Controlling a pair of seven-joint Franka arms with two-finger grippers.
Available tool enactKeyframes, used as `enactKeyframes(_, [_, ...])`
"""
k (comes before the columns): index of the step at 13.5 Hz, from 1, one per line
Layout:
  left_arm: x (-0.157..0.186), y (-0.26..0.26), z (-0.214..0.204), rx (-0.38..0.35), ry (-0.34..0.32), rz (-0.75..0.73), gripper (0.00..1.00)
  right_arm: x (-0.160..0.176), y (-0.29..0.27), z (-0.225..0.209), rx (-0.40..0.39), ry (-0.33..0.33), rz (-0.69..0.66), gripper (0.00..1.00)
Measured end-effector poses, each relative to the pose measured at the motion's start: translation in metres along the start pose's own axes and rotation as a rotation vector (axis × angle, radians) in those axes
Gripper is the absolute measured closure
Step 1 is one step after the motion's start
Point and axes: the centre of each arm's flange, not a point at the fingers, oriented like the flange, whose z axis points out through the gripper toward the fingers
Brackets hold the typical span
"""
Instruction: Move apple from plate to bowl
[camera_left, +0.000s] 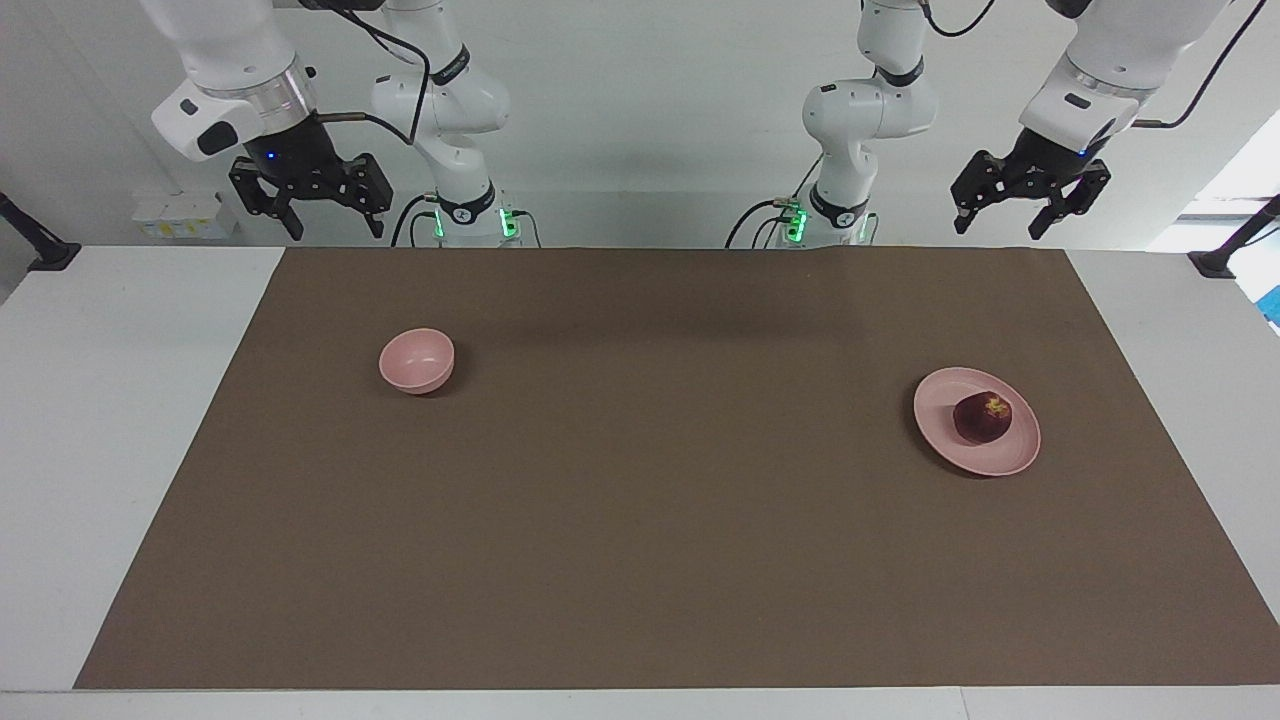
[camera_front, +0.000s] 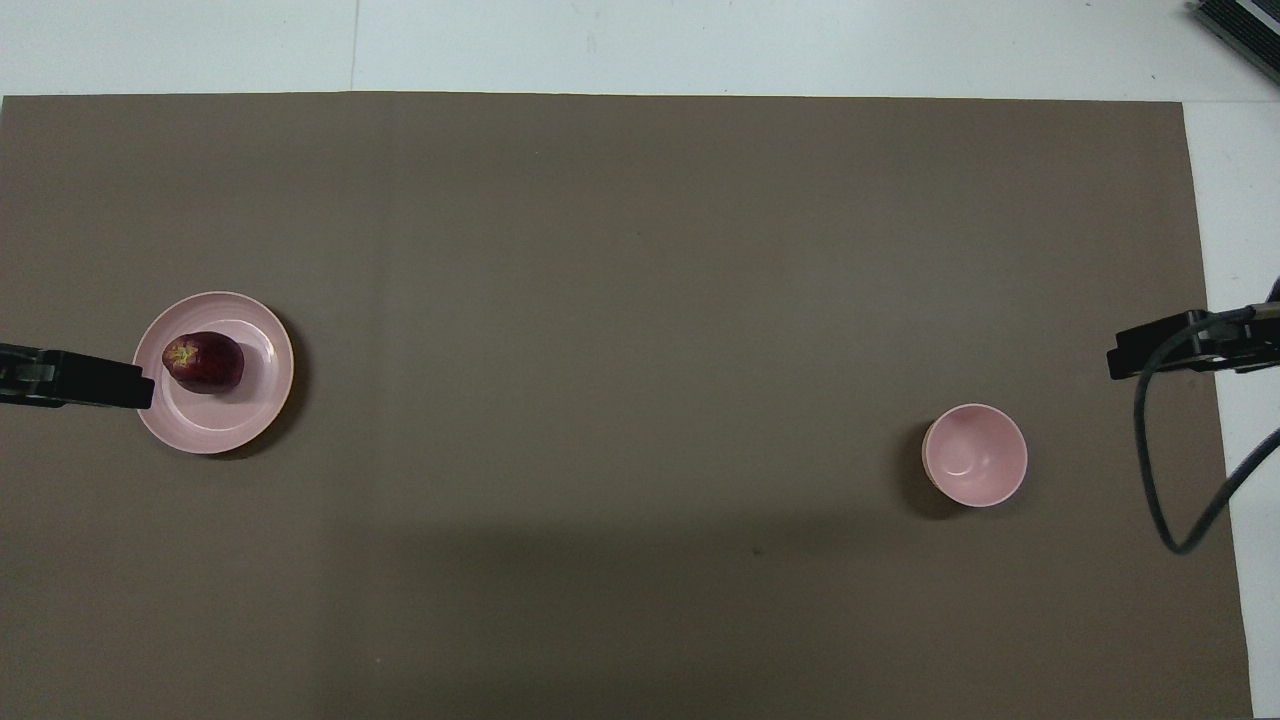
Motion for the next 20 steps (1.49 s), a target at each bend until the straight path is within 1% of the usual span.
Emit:
enactKeyframes(16, [0.0,0.002,0.001,-0.004,0.001,0.005,0.0,0.0,0.0,0.0,0.0,0.0,0.0,0.0])
enactKeyframes(18, [0.004,0.001,0.01,-0.004,0.006,0.002,0.0,0.0,0.0,0.0,0.0,0.0,0.0,0.0])
enactKeyframes(20, [0.015,-0.007,0.044,-0.004,0.025,-0.012,0.0,0.0,0.0,0.0,0.0,0.0,0.0,0.0])
